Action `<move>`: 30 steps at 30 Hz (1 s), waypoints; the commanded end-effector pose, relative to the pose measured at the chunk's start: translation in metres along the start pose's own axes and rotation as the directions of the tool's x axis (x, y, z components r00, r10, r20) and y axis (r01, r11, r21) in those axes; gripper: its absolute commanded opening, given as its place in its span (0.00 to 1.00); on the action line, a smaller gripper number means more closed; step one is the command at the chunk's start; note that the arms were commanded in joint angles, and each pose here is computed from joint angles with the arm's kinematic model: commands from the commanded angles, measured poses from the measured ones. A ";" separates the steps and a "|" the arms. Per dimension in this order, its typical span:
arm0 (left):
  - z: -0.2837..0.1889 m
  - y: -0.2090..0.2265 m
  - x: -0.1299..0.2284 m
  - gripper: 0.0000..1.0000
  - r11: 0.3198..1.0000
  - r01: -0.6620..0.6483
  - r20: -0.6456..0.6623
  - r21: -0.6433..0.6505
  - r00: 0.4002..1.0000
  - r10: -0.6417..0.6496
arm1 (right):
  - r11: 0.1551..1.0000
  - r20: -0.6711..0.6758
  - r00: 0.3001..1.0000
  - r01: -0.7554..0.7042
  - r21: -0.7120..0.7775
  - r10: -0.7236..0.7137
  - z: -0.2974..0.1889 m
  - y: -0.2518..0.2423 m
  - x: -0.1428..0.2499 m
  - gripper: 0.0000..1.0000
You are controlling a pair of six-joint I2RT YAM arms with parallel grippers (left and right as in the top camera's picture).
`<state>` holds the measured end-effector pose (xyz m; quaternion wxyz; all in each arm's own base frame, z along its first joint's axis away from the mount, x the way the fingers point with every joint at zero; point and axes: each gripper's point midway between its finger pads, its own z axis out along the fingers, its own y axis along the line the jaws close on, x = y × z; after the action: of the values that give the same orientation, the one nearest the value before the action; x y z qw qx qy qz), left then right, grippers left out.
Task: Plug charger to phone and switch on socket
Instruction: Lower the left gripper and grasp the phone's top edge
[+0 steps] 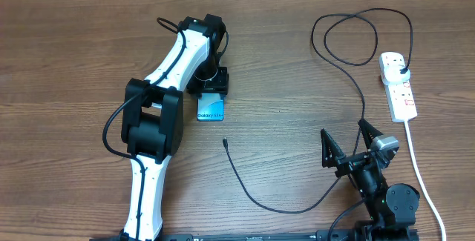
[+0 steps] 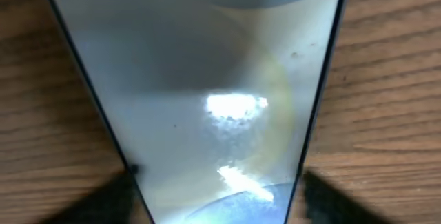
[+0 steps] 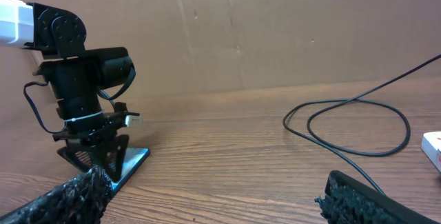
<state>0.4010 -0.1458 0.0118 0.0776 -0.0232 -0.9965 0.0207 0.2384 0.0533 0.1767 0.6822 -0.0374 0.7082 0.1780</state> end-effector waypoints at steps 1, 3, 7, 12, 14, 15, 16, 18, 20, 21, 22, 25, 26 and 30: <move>-0.003 0.000 -0.011 1.00 1.000 -0.009 0.035 -0.027 0.999 0.009 | 1.000 0.006 1.000 0.003 0.002 -0.003 0.000 0.000 0.001 1.00; -0.003 0.000 -0.012 1.00 1.000 -0.012 0.039 -0.028 0.999 0.013 | 1.000 0.006 1.000 0.003 0.002 -0.003 0.000 0.000 0.001 1.00; -0.001 0.001 -0.011 1.00 1.000 0.002 0.033 -0.029 0.999 -0.001 | 1.000 0.006 1.000 0.003 0.002 -0.003 0.000 0.000 0.001 1.00; 0.010 -0.002 -0.008 1.00 0.999 -0.011 0.030 -0.037 0.999 0.012 | 1.000 0.006 1.000 0.003 0.002 -0.003 0.000 0.000 0.001 1.00; 0.014 -0.002 -0.007 1.00 0.999 -0.012 0.027 -0.039 1.000 0.013 | 1.000 0.006 1.000 0.004 0.002 -0.004 0.000 0.000 0.001 1.00; 0.015 -0.002 -0.007 1.00 0.999 -0.012 0.026 -0.040 1.000 0.013 | 1.000 0.006 1.000 0.003 0.002 -0.003 0.000 0.000 0.001 1.00; 0.016 -0.001 -0.007 1.00 0.999 -0.012 0.025 -0.041 1.000 0.013 | 1.000 0.006 1.000 0.004 0.002 -0.004 0.000 0.000 0.001 1.00; 0.016 -0.001 -0.007 1.00 0.999 -0.007 0.024 -0.041 1.000 0.008 | 1.000 0.006 1.000 0.004 0.002 -0.004 0.000 0.000 0.001 1.00; 0.016 -0.001 -0.007 1.00 0.999 0.001 0.025 -0.042 1.000 0.000 | 1.000 0.006 1.000 0.003 0.002 -0.003 0.000 0.000 0.001 1.00; 0.016 0.000 -0.007 1.00 0.999 0.012 0.027 -0.050 1.000 -0.011 | 1.000 0.006 1.000 0.003 0.002 -0.003 0.000 0.000 0.001 1.00; 0.016 0.003 -0.007 1.00 0.997 0.031 0.032 -0.067 0.999 -0.029 | 1.000 0.006 1.000 0.004 0.002 -0.004 0.000 0.000 0.001 1.00; 0.019 0.009 -0.007 0.99 0.993 0.072 0.040 -0.098 0.997 -0.069 | 1.000 0.006 1.000 0.003 0.002 -0.003 0.000 0.000 0.001 1.00; 0.021 0.009 -0.007 1.00 0.992 0.076 0.040 -0.097 0.997 -0.072 | 1.000 0.006 1.000 0.003 0.002 -0.003 0.000 0.000 0.001 1.00; 0.033 0.009 -0.004 1.00 0.992 0.086 0.033 -0.087 0.996 -0.084 | 1.000 0.006 1.000 0.003 0.002 -0.003 0.000 0.000 0.001 1.00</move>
<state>0.4104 -0.1432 -0.0006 0.0468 -0.0015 -0.9989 -0.0055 0.2384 0.0533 0.1768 0.6823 -0.0375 0.7081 0.1780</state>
